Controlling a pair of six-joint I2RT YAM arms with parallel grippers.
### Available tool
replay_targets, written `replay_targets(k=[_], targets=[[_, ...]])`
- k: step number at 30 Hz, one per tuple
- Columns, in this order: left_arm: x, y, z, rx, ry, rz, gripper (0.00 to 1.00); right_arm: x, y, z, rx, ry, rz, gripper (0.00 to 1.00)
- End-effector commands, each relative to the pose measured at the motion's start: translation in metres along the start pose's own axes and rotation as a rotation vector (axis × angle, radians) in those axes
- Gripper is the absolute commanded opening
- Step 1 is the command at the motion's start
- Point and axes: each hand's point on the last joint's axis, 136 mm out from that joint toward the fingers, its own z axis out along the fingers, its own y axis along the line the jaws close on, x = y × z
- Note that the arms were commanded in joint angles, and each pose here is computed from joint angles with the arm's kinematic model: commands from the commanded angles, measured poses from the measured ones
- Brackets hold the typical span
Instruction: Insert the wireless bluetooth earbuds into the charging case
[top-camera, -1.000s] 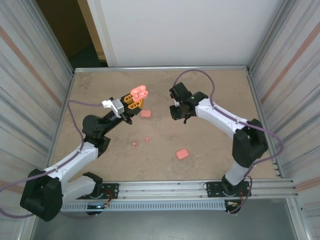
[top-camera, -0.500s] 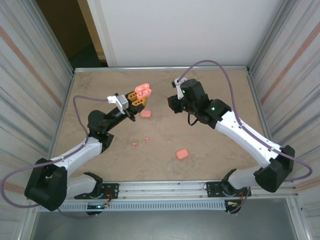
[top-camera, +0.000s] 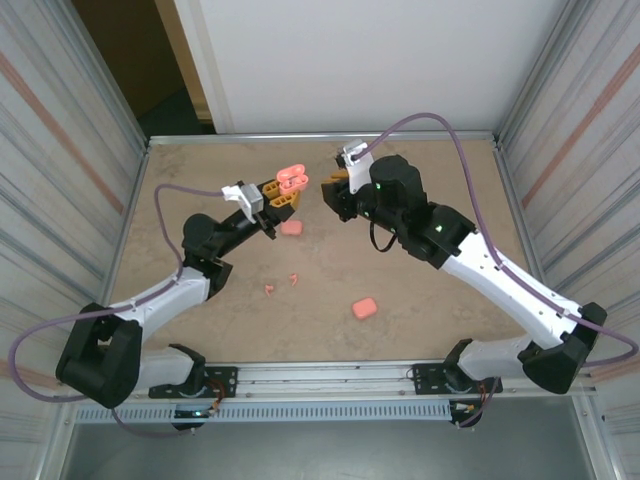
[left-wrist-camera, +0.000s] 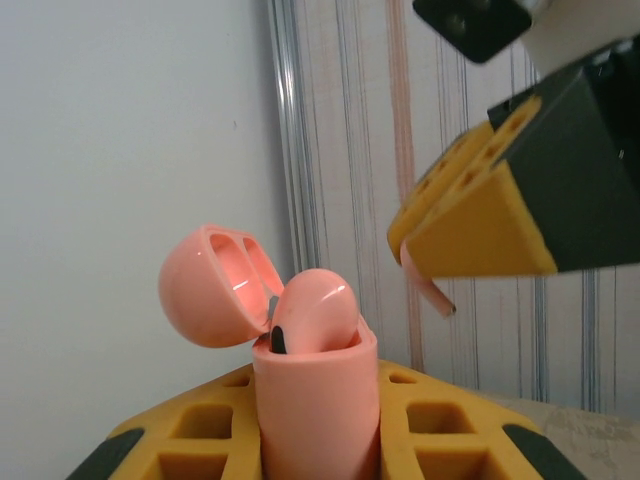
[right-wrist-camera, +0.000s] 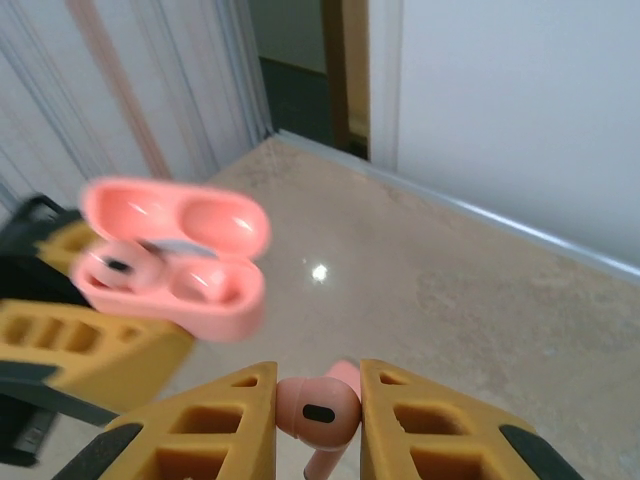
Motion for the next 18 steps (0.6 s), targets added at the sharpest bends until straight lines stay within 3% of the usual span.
replay_targets(k=[1,8,18], targets=[[-0.025,-0.005,0.005,0.032,-0.074,0.023,0.00,-0.037,0.014,-0.005,-0.034,-0.101,-0.057,0.22],[-0.027,-0.006,0.005,0.037,-0.081,0.018,0.00,-0.056,0.031,0.005,-0.066,-0.143,-0.105,0.22],[-0.026,-0.007,0.009,0.047,-0.085,0.000,0.00,-0.053,0.036,0.021,-0.071,-0.137,-0.124,0.22]])
